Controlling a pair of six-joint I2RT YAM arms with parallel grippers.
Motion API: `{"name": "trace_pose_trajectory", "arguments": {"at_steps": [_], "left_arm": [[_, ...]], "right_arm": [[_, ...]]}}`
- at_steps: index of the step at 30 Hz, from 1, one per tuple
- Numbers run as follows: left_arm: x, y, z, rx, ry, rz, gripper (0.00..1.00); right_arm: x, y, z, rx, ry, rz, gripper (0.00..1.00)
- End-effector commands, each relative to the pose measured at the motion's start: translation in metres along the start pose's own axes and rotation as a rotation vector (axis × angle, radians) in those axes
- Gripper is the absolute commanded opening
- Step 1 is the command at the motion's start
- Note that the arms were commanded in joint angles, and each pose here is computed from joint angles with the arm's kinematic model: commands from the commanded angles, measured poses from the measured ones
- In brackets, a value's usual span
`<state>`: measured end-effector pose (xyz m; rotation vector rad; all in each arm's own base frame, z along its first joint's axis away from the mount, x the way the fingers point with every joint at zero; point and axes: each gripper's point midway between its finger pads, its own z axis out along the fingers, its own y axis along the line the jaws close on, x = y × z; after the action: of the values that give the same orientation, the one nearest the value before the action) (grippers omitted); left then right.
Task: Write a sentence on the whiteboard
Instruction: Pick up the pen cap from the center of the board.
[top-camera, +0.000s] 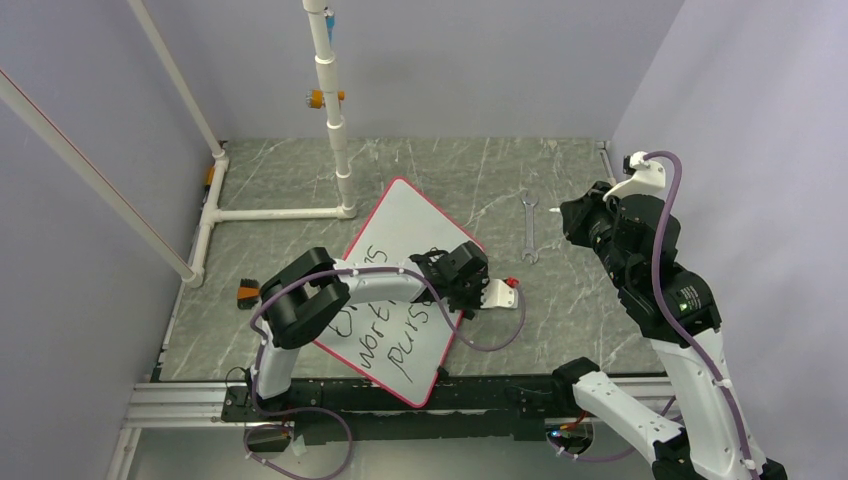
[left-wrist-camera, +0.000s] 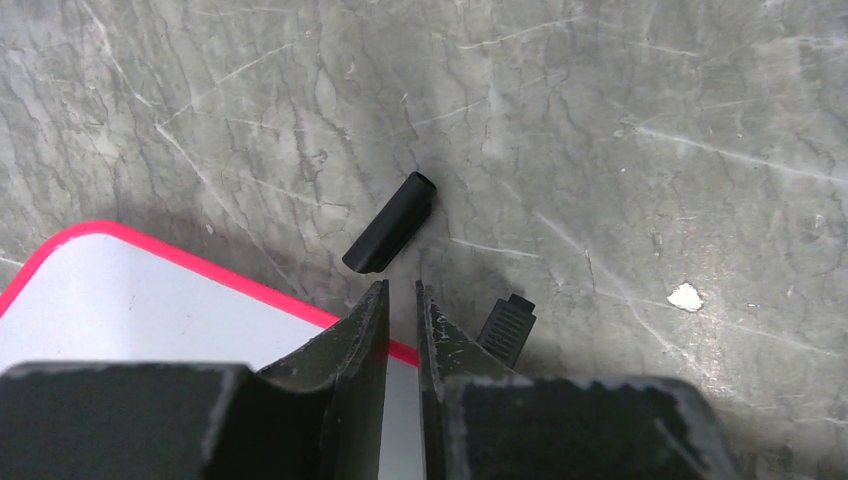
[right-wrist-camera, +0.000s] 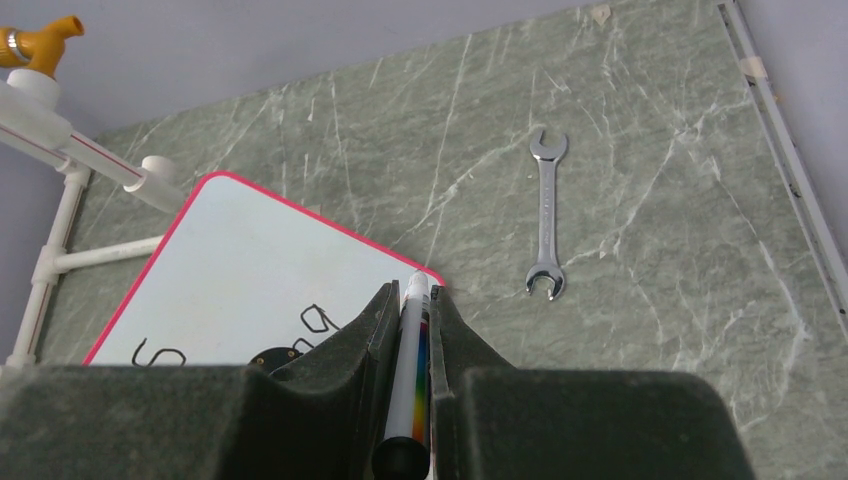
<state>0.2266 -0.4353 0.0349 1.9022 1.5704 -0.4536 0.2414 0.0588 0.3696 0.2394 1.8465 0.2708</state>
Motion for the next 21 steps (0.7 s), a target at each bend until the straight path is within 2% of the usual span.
{"name": "trace_pose_trajectory", "arguments": {"at_steps": [1,4,9,15,21], "left_arm": [[0.032,-0.008,-0.009,0.023,0.108,-0.020,0.20],[0.024,-0.007,-0.010,0.017,0.092,-0.012,0.25],[0.010,-0.002,-0.010,0.007,0.081,0.015,0.39],[-0.002,0.007,-0.008,-0.005,0.071,0.049,0.44],[-0.010,0.009,-0.001,0.012,0.059,0.099,0.45]], "right_arm": [[-0.005,0.000,0.000,-0.005,-0.023,-0.010,0.00],[-0.004,0.001,0.001,-0.007,-0.022,-0.010,0.00],[-0.008,0.001,0.000,-0.007,-0.030,-0.010,0.00],[-0.012,0.001,-0.003,-0.008,-0.039,-0.010,0.00],[-0.014,0.000,-0.006,-0.004,-0.046,-0.015,0.00]]}}
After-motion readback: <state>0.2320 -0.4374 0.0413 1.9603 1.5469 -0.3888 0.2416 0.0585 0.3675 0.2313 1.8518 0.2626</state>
